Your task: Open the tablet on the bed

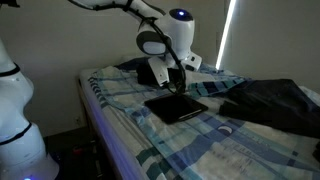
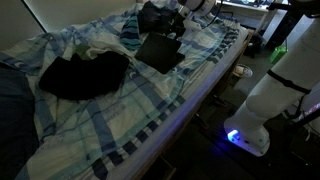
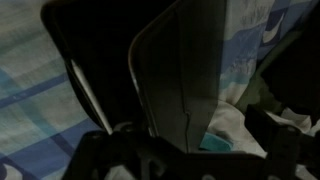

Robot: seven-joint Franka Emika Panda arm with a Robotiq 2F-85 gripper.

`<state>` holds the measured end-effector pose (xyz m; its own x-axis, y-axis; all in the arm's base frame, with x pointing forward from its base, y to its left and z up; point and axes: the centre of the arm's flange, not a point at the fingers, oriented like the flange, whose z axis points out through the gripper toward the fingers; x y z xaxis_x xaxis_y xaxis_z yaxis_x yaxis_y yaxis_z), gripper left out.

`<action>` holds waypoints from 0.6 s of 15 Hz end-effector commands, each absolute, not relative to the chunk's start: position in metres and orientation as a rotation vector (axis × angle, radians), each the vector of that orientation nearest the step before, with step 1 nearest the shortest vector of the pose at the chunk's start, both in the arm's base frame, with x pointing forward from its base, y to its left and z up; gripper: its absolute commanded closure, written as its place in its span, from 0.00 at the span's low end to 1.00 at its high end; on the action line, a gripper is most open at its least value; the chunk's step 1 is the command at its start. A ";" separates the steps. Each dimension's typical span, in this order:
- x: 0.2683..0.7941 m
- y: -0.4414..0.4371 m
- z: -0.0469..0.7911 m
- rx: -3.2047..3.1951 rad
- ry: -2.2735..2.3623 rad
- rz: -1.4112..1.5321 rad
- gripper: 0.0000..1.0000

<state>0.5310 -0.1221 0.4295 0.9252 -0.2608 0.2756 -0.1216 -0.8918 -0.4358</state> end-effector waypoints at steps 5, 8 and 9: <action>0.528 -0.087 0.473 -2.639 0.187 -0.519 0.00; 0.526 -0.076 0.489 -2.642 0.162 -0.555 0.00; 0.525 -0.072 0.493 -2.646 0.155 -0.565 0.00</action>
<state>0.5303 -0.0855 0.4721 0.9164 -0.1937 0.3503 -0.0258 -0.9019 -0.4312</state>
